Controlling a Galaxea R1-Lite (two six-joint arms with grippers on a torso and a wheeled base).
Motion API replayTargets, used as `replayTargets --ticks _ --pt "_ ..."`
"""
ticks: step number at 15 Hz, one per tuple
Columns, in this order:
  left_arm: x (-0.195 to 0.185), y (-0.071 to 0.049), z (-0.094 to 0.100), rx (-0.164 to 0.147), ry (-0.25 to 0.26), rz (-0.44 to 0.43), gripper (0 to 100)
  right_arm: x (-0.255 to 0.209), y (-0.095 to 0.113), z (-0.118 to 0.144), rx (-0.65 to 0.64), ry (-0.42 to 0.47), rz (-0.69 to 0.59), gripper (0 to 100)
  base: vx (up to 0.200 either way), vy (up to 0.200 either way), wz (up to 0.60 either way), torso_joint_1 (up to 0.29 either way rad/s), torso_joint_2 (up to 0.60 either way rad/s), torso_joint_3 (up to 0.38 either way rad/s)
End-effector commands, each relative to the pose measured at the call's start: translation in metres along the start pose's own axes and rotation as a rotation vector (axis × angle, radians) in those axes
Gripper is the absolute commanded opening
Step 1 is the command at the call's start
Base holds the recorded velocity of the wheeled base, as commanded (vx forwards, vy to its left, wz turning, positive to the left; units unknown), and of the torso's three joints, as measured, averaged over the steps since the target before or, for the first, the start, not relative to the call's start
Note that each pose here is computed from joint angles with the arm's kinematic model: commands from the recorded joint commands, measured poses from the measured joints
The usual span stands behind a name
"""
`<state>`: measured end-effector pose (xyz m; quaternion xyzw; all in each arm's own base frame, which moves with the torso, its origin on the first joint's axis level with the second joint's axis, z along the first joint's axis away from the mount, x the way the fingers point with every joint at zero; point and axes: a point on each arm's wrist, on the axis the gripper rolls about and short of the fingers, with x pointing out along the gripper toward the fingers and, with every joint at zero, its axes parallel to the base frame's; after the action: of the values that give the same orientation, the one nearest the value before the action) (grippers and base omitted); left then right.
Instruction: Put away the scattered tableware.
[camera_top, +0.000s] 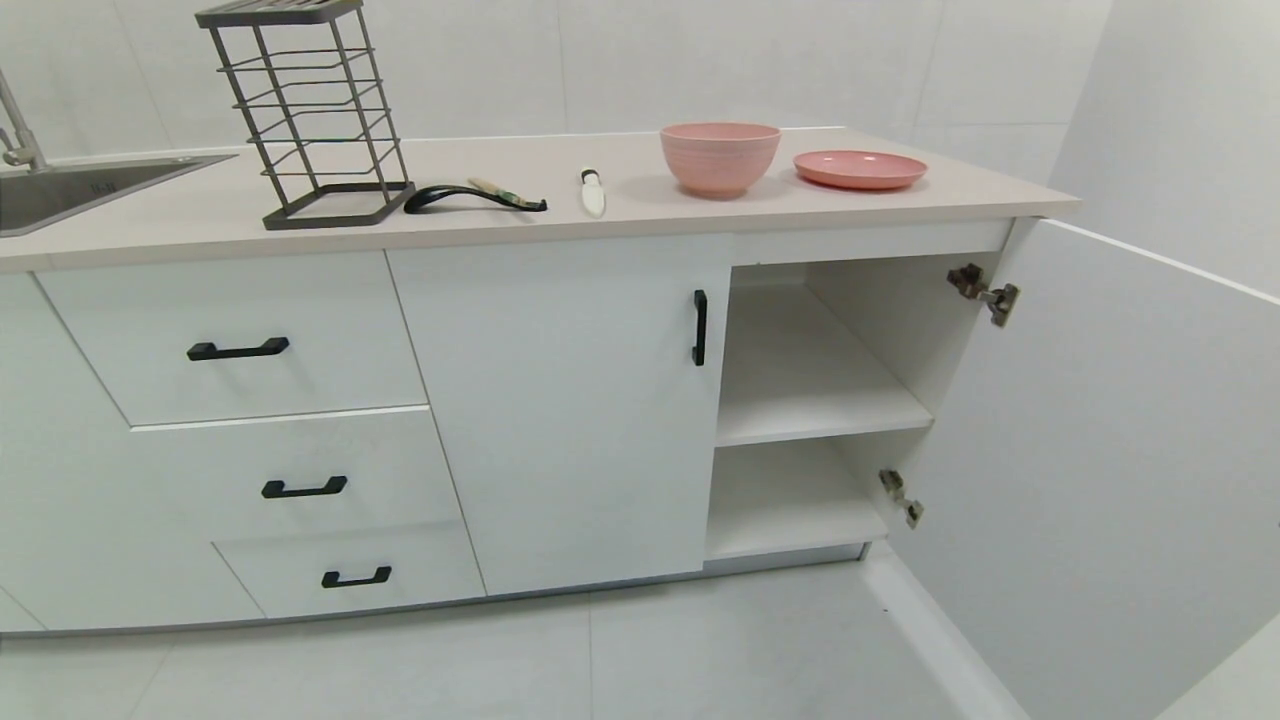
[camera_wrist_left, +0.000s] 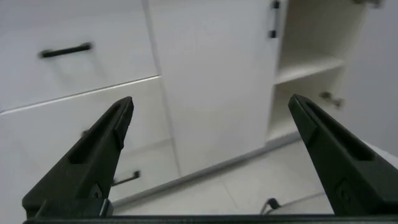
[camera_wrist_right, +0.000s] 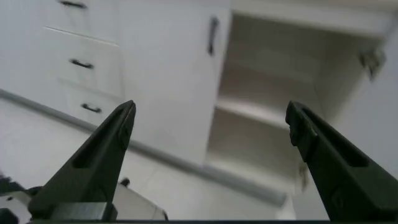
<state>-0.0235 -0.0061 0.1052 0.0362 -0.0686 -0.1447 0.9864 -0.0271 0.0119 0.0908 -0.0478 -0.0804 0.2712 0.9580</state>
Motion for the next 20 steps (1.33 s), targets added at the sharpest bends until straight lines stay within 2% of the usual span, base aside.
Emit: replayTargets --ticks 1,2,3,4,5,6,7,8,9,10,11,13,14,15,20 --pt "-0.003 0.0 -0.021 -0.002 0.054 0.095 100 -0.001 -0.002 -0.009 0.058 0.084 -0.105 100 0.0 0.0 0.0 0.0 0.0 0.0" --pt "-0.004 0.001 -0.023 -0.007 0.078 0.14 100 -0.001 -0.002 -0.009 0.054 0.081 -0.117 100 0.0 0.0 0.0 0.0 0.0 0.0" --pt "-0.004 0.002 -0.023 -0.004 0.078 0.197 100 -0.001 -0.003 -0.01 0.059 0.089 -0.152 100 0.0 0.0 0.0 0.0 0.0 0.0" --pt "-0.004 0.003 -0.023 -0.002 0.081 0.235 100 -0.001 -0.005 -0.01 0.062 0.095 -0.235 100 0.0 0.0 0.0 0.0 0.0 0.0" --pt "-0.004 0.003 -0.023 -0.002 0.081 0.235 100 -0.001 -0.005 -0.01 0.062 0.095 -0.235 100 0.0 0.0 0.0 0.0 0.0 0.0" --pt "-0.004 0.003 -0.023 0.0 0.084 0.249 100 -0.002 -0.008 -0.01 0.066 0.105 -0.392 100 0.0 0.0 0.0 0.0 0.0 0.0" --pt "-0.004 0.003 -0.023 0.019 0.082 0.251 100 -0.003 -0.009 -0.01 0.08 0.105 -0.428 100 0.0 0.0 0.0 0.0 0.0 0.0" --pt "-0.004 0.004 -0.019 0.052 0.048 0.267 100 -0.003 -0.009 -0.011 0.077 0.112 -0.464 100 0.0 0.0 0.0 0.0 0.0 0.0" --pt "-0.004 0.004 -0.016 0.06 0.018 0.288 100 -0.004 -0.01 -0.017 0.091 0.182 -0.53 100 0.0 0.0 0.0 0.0 0.0 0.0" --pt "-0.004 0.004 -0.018 0.059 0.036 0.293 100 -0.005 -0.01 -0.017 0.097 0.187 -0.549 100 0.0 0.0 0.0 0.0 0.0 0.0" --pt "-0.005 0.004 -0.025 0.029 0.108 0.276 100 -0.005 -0.01 -0.016 0.094 0.169 -0.551 100 0.0 0.0 0.0 0.0 0.0 0.0" --pt "-0.004 0.002 -0.03 -0.007 0.141 0.218 100 -0.005 -0.01 -0.016 0.099 0.167 -0.544 100 0.0 0.0 0.0 0.0 0.0 0.0" --pt "-0.004 0.002 -0.03 -0.054 0.139 0.214 100 -0.005 -0.01 -0.016 0.097 0.168 -0.544 100 0.0 0.0 0.0 0.0 0.0 0.0" --pt "-0.004 0.002 -0.03 -0.048 0.138 0.209 100 -0.005 -0.01 -0.016 0.097 0.168 -0.544 100 0.0 0.0 0.0 0.0 0.0 0.0" --pt "-0.004 0.002 -0.03 -0.058 0.138 0.216 100 -0.005 -0.01 -0.016 0.099 0.167 -0.545 100 0.0 0.0 0.0 0.0 0.0 0.0"
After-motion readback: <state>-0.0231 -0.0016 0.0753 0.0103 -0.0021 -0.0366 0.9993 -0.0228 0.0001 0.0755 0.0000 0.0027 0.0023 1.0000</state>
